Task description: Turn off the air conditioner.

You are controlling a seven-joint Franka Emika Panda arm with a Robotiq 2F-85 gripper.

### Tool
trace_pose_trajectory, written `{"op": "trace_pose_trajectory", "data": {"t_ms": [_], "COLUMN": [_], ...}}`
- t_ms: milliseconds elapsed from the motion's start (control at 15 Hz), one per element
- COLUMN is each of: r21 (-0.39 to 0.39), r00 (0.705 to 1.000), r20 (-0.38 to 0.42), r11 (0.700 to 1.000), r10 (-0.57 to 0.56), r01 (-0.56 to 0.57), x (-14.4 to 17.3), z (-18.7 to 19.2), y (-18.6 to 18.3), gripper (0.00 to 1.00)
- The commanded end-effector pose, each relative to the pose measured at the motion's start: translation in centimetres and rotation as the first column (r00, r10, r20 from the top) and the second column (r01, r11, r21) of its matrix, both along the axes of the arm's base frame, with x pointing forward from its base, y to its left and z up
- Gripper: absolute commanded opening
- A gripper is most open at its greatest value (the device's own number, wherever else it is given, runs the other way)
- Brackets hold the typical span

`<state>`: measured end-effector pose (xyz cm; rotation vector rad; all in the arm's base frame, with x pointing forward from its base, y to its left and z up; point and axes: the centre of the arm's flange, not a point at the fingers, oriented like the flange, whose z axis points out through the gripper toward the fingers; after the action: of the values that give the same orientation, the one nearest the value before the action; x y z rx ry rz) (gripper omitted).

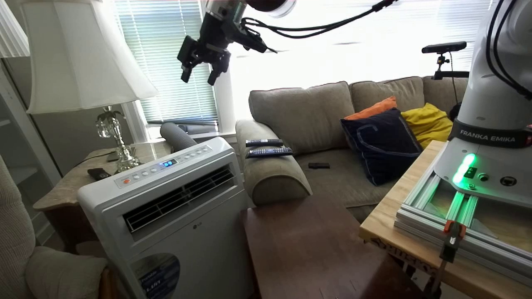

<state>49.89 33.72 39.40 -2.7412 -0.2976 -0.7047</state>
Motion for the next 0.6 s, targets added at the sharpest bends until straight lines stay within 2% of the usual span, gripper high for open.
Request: {"op": "trace_pose_trajectory", "data": {"t_ms": [0,333,533], "r21": [0.005,0.014,0.006], "r00": [1.0,1.0,0.994], "r20": [0.002,0.001,0.017], "r11": [1.0,1.0,0.994], "r10": [0.0,-0.003,-0.105], "r01": [0.0,0.003,0.105], "x": [0.5,1.6,2.2], "z": [-0.1,-0.5,-1.3], "y": [0.8,1.5,1.2], "gripper": [1.0,1.0,1.0]}}
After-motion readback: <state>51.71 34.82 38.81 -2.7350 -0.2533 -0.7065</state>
